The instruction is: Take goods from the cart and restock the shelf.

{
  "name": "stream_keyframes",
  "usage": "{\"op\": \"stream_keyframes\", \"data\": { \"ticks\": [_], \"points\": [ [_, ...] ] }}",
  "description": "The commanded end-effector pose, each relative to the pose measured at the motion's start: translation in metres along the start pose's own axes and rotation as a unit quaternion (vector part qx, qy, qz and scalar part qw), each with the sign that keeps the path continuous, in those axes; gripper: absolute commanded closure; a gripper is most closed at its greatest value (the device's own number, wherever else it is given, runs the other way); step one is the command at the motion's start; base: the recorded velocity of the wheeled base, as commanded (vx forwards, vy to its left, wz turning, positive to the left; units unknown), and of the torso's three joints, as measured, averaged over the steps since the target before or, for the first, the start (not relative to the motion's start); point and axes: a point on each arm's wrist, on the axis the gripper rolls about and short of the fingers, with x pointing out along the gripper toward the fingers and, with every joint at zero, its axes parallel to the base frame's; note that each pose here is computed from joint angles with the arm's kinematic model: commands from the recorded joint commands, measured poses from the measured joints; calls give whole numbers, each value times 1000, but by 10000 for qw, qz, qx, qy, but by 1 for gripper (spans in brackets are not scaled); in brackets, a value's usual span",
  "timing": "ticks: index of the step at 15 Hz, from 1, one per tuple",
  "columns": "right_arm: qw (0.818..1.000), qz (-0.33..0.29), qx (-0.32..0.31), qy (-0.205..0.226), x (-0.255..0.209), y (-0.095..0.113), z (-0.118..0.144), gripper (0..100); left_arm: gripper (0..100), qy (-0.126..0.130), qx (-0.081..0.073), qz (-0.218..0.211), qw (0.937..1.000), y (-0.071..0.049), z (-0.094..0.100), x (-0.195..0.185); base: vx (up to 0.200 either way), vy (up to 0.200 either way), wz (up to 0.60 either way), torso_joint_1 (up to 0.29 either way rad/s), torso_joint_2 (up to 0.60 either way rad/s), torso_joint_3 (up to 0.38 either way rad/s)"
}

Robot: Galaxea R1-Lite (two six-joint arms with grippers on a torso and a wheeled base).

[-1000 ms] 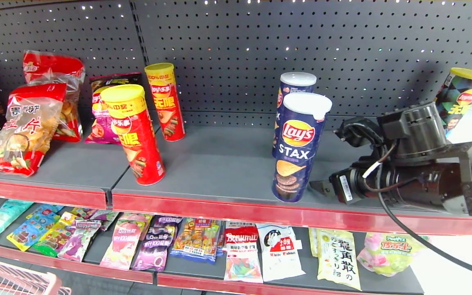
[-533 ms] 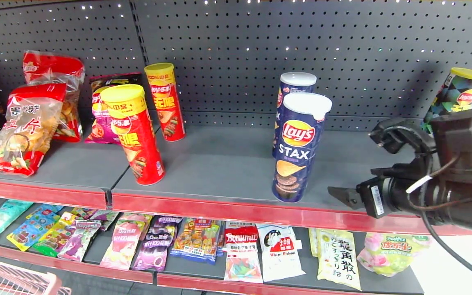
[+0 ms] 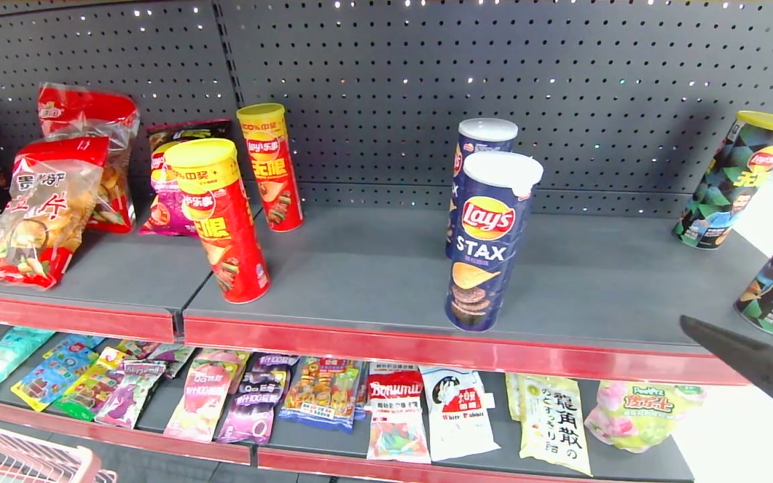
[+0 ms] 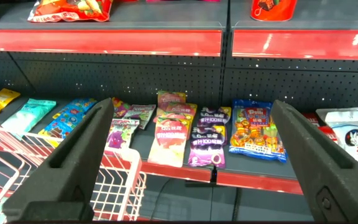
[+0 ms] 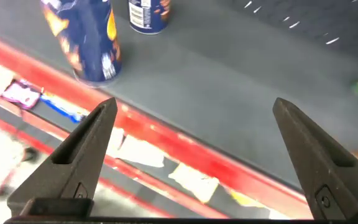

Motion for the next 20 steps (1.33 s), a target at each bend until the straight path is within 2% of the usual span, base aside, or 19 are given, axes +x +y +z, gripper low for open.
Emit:
{"op": "stream_keyframes", "data": {
  "ticks": [1,2,3,4,5,7,9,10,11,12,13,14,15,17,18,19,20],
  "points": [
    [9980,-173,-12,-602,-49,-10,-30,0,0,6,0,1,10000,0,0,0,0,0,0,0,0,0],
    [9980,-288,30,-568,-56,-12,-38,0,0,6,0,1,10000,0,0,0,0,0,0,0,0,0],
    [9978,-518,240,-331,-63,-14,-45,0,0,6,15,1,10000,0,0,0,0,0,0,0,0,0],
    [9948,-838,571,-17,-67,-16,-52,0,0,5,31,-7,10000,0,0,0,0,0,0,0,0,0],
    [9834,-1438,1046,347,-69,-18,-59,0,0,5,15,-7,10000,0,0,0,0,0,0,0,0,0],
    [9300,-3052,1763,1039,-70,-23,-70,0,0,5,15,-7,10000,0,0,0,0,0,0,0,0,0],
    [8889,-3965,2000,1128,-77,-21,-78,0,0,5,23,-14,10000,0,0,0,0,0,0,0,0,0],
    [8961,-3974,1763,897,-89,-4,-94,0,0,1,23,-68,10000,0,0,0,0,0,0,0,0,0],
    [9089,-3817,1532,683,-95,4,-99,0,0,1,23,-75,10000,0,0,0,0,0,0,0,0,0],
    [9335,-3364,1177,389,-102,12,-104,0,0,1,23,-75,10000,0,0,0,0,0,0,0,0,0],
    [9504,-2931,1016,242,-104,15,-107,0,0,0,23,-83,10000,0,0,0,0,0,0,0,0,0],
    [9599,-2645,928,104,-106,17,-114,0,0,0,23,-91,10000,0,0,0,0,0,0,0,0,0],
    [9578,-2735,885,-17,-109,21,-122,0,0,0,23,-91,10000,0,0,0,0,0,0,0,0,0],
    [9538,-2851,947,92,-101,25,-146,0,0,0,15,-91,10000,0,0,0,0,0,0,0,0,0],
    [9481,-3051,880,-190,-97,22,-147,0,0,0,7,-91,10000,0,0,0,0,0,0,0,0,0],
    [9497,-3004,886,-40,-86,22,-164,0,0,0,15,-91,10000,0,0,0,0,0,0,0,0,0],
    [9486,-3002,967,-246,-80,22,-170,0,0,0,7,-83,10000,0,0,0,0,0,0,0,0,0]
  ]
}}
